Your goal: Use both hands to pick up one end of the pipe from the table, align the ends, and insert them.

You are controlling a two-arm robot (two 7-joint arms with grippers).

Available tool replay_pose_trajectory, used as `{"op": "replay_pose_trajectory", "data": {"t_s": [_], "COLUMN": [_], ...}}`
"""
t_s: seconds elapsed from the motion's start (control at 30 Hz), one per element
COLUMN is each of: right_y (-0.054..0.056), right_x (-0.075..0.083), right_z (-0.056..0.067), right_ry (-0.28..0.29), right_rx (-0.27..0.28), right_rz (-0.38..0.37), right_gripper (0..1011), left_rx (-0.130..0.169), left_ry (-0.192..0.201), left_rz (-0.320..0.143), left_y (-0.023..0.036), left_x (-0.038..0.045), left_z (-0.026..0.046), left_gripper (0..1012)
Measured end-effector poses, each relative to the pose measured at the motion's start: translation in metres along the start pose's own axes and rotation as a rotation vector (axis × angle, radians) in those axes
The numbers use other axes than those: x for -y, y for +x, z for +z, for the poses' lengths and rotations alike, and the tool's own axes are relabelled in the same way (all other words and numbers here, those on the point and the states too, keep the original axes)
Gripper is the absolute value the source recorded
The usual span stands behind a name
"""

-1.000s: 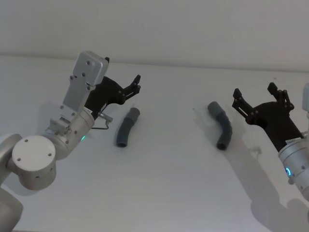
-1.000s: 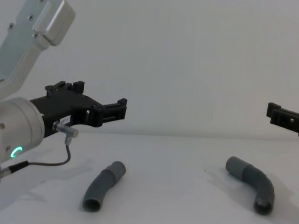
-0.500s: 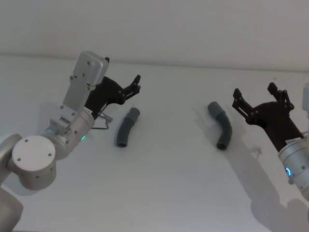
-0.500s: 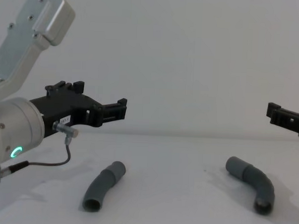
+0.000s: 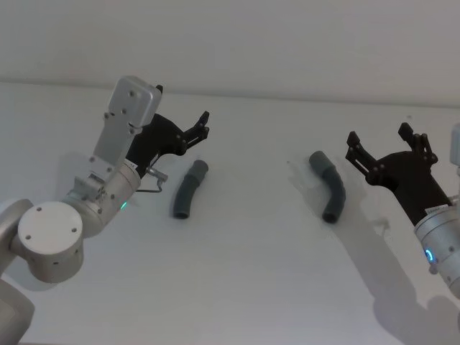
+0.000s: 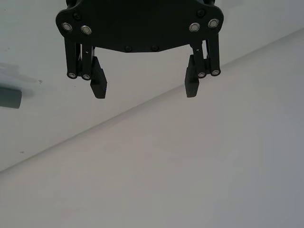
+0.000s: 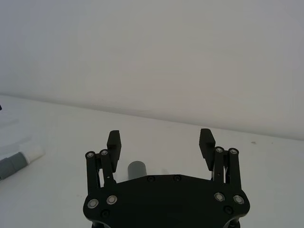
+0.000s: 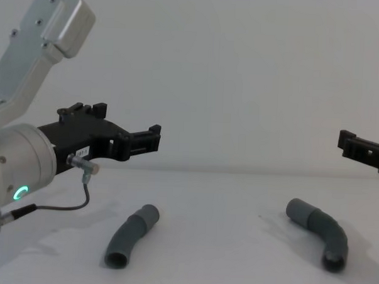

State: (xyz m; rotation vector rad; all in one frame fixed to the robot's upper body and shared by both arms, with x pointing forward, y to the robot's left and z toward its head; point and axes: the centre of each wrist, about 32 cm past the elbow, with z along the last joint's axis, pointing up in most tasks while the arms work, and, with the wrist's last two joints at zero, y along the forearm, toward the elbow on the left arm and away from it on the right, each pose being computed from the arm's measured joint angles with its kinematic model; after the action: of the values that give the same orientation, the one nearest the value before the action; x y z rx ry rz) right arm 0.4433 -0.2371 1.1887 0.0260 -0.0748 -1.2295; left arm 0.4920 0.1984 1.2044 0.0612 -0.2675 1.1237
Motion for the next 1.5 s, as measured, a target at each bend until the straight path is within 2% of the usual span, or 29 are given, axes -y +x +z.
{"op": "replay_pose_trajectory", "data": {"t_s": [0.27,0.4,0.77,0.83,1.0,1.5], "right_y": [0.000,0.000,0.004,0.004,0.004,0.002], "right_x": [0.000,0.000,0.001,-0.001,-0.004,-0.020], "right_z": [0.000,0.000,0.003,0.005,0.008,0.014], "right_ry": [-0.004,-0.024,-0.140,-0.178,-0.230,-0.338], "right_rx": [-0.002,-0.008,0.004,0.011,0.020,0.021], "right_rz": [0.005,0.017,0.063,0.071,0.076,0.069], "right_gripper": [1000,1000,1000,1000,1000,1000], "left_rx": [0.000,0.000,0.000,0.000,0.000,0.000], "left_ry": [0.000,0.000,0.000,0.000,0.000,0.000], "left_rz": [0.000,0.000,0.000,0.000,0.000,0.000], "left_y": [0.0000,0.0000,0.0000,0.0000,0.0000,0.0000], "left_x": [0.0000,0.0000,0.0000,0.0000,0.0000,0.0000], "left_z": [0.0000,0.0000,0.0000,0.0000,0.0000,0.0000], "left_gripper": [1000,1000,1000,1000,1000,1000]}}
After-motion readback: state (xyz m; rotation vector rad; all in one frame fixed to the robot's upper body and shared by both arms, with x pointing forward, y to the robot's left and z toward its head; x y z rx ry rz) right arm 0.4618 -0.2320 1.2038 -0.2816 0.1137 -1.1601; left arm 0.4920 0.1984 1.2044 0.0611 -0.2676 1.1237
